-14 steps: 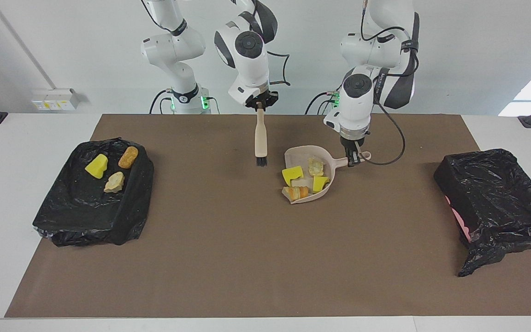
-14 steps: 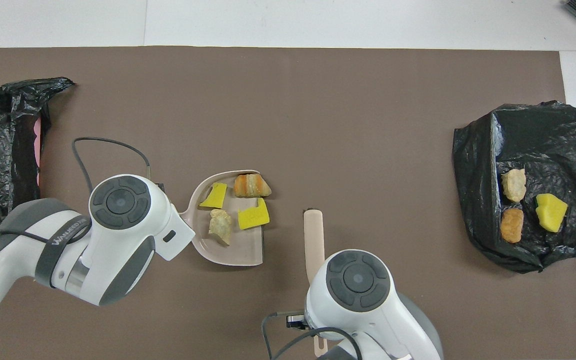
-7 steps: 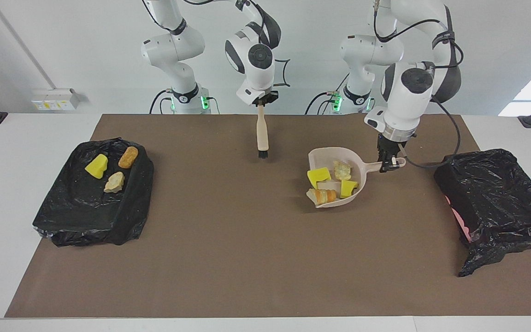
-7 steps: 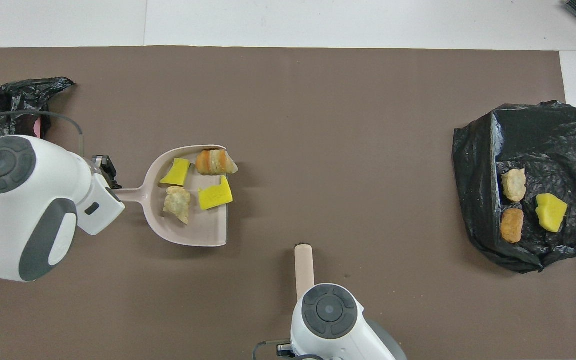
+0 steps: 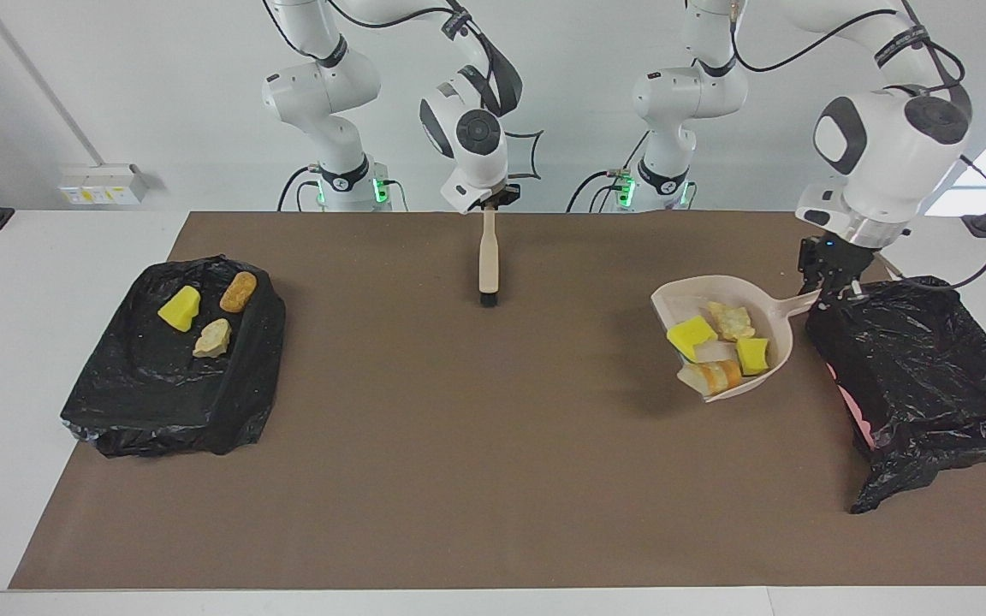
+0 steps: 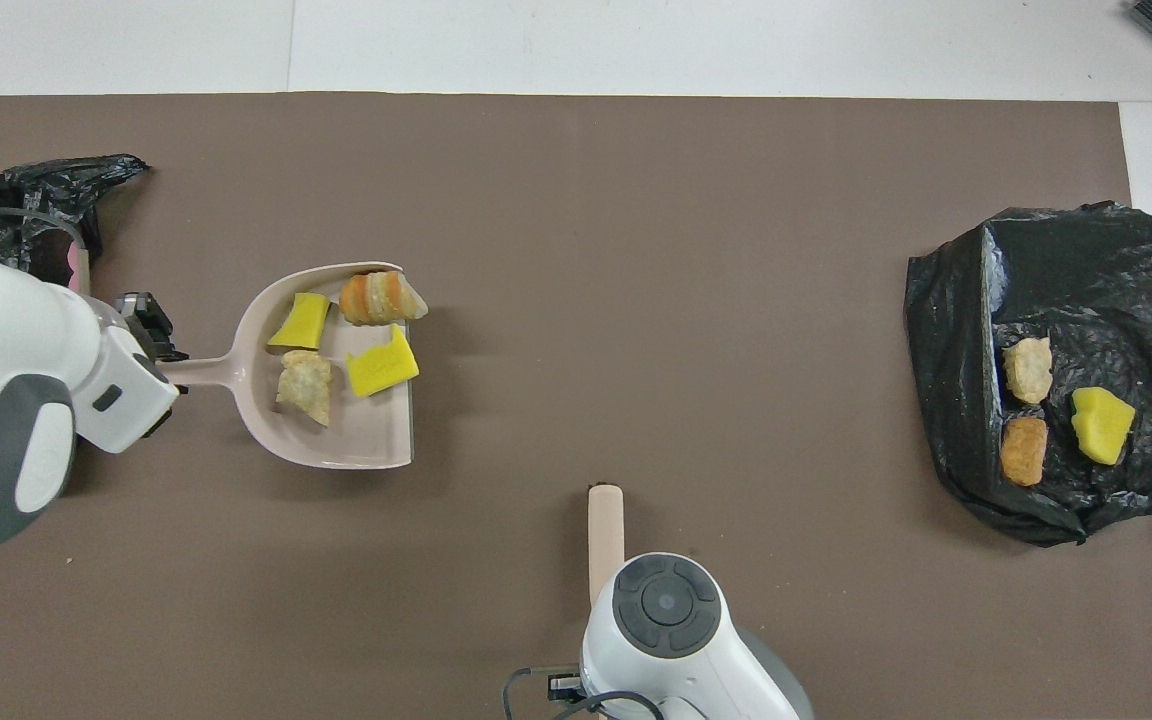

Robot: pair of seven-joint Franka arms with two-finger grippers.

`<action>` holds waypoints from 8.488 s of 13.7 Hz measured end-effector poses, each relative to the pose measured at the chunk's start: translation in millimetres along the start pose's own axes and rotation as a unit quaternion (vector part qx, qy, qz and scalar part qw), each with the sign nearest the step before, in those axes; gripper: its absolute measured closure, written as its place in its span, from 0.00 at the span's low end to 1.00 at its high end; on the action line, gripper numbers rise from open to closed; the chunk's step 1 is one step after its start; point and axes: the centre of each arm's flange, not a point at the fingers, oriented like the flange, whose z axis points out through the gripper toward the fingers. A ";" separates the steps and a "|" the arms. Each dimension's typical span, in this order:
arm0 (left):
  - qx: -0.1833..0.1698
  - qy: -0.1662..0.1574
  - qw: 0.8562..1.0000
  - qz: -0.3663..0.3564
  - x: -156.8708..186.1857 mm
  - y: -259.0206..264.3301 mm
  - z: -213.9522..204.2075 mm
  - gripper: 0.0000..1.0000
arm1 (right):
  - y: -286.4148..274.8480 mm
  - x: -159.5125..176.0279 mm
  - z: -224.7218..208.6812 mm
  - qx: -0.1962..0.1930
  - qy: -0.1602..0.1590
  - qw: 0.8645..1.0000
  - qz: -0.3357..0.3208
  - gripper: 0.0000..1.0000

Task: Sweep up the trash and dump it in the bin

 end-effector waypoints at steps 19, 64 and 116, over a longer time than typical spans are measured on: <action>0.045 -0.294 0.955 -0.012 -246.5 -61.6 -46.4 0.69 | 112.4 137.4 -219.1 -0.035 0.230 0.972 0.030 0.00; -0.077 0.035 0.796 -0.600 476.6 34.3 24.2 0.69 | 313.3 103.4 -361.7 -0.033 0.230 0.972 0.026 0.00; -0.034 0.013 0.820 -0.571 78.4 20.7 -198.2 0.00 | 338.7 91.6 -393.3 -0.024 0.246 0.968 0.050 0.00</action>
